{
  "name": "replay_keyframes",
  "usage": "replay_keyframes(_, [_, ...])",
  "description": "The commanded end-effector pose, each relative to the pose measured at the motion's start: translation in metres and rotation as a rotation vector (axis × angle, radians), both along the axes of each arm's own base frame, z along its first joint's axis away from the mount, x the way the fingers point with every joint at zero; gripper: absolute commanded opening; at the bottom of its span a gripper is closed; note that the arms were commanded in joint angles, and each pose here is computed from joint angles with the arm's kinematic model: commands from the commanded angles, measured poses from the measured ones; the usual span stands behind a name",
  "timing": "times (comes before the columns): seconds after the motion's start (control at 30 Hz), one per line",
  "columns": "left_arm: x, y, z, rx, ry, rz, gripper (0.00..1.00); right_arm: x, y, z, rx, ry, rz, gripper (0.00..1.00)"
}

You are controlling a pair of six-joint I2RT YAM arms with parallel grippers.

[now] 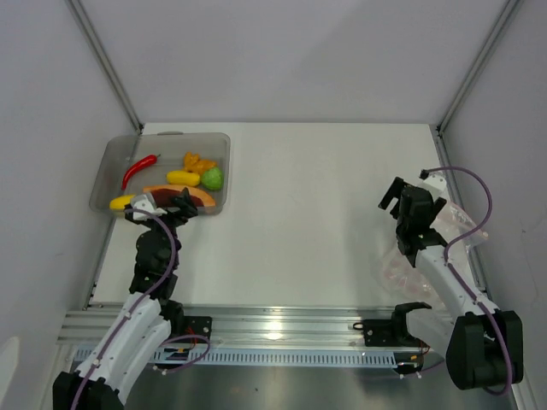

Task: Place the food in the zip-top bag and seal the zipper
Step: Move the zipper food storage bag to the center of the board.

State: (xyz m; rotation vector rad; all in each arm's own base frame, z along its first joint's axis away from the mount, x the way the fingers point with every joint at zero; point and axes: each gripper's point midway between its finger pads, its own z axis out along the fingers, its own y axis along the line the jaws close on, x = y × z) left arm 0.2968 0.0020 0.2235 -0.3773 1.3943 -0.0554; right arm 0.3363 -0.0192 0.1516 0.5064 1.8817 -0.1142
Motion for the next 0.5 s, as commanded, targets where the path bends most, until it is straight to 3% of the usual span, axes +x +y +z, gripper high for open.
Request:
replay_keyframes(0.0, [-0.005, -0.023, 0.003, -0.074, 0.048, -0.121, 0.99, -0.014, -0.017, -0.016, 0.045, 0.132, -0.146, 0.99])
replay_keyframes(0.1, [-0.009, -0.031, 0.004, -0.127, 0.098, -0.158, 1.0, -0.028, -0.032, -0.024, 0.141, 0.242, -0.24, 0.99])
replay_keyframes(0.27, [-0.014, -0.038, 0.002, -0.181, 0.176, -0.184, 0.99, -0.033, -0.036, -0.023, 0.313, 0.276, -0.194, 0.99])
replay_keyframes(0.4, [-0.02, -0.053, 0.014, -0.172, 0.21, -0.279, 0.99, -0.037, -0.034, -0.013, 0.359, 0.295, -0.146, 1.0])
replay_keyframes(0.47, [-0.025, -0.054, 0.016, -0.248, 0.207, -0.27, 1.0, -0.04, -0.037, 0.0, 0.339, 0.25, -0.137, 0.99])
